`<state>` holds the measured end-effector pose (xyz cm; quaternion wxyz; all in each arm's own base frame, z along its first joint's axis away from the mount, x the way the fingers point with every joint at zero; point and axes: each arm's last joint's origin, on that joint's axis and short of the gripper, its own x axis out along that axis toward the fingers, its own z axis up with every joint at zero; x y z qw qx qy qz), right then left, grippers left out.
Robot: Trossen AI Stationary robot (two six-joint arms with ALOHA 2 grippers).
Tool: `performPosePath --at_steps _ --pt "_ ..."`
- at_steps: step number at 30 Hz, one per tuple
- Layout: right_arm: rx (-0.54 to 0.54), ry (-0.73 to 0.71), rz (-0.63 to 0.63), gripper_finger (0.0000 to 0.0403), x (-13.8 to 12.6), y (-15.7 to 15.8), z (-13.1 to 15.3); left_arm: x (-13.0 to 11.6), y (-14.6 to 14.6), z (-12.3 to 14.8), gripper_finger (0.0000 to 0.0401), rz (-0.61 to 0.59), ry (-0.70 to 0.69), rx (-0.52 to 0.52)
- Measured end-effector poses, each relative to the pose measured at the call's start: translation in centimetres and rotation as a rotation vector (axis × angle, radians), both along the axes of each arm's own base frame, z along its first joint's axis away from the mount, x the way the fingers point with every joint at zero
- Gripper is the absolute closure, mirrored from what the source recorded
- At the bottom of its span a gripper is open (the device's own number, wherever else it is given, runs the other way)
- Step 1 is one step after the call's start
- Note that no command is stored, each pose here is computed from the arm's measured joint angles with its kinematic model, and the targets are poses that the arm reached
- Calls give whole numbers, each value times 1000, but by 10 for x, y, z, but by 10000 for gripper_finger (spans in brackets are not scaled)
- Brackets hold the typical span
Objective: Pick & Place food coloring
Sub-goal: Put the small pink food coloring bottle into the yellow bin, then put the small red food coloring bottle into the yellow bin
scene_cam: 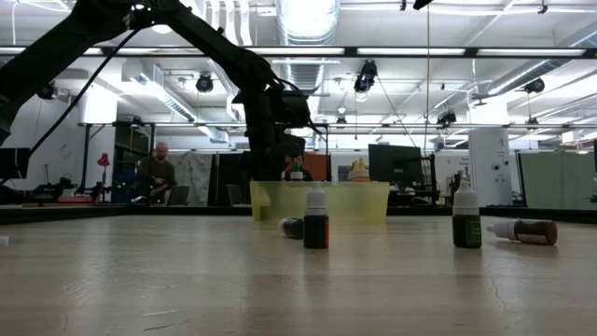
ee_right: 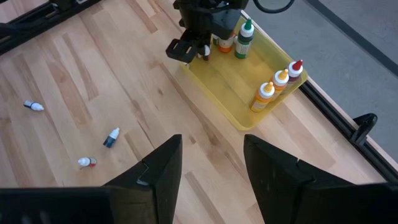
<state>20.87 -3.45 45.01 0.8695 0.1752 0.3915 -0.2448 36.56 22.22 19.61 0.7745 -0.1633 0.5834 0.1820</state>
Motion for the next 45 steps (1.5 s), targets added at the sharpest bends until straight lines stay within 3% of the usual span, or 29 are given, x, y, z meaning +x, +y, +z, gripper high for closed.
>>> performPosePath --at_steps 19,30,45 --pt "0 0 0 239 0 0 0 -2 2 -1 341 2 4 -15" --pt "0 1 0 239 0 0 0 -3 2 -2 278 1 14 -20" --pt "-19 10 26 239 0 0 0 2 6 37 277 -18 8 18"
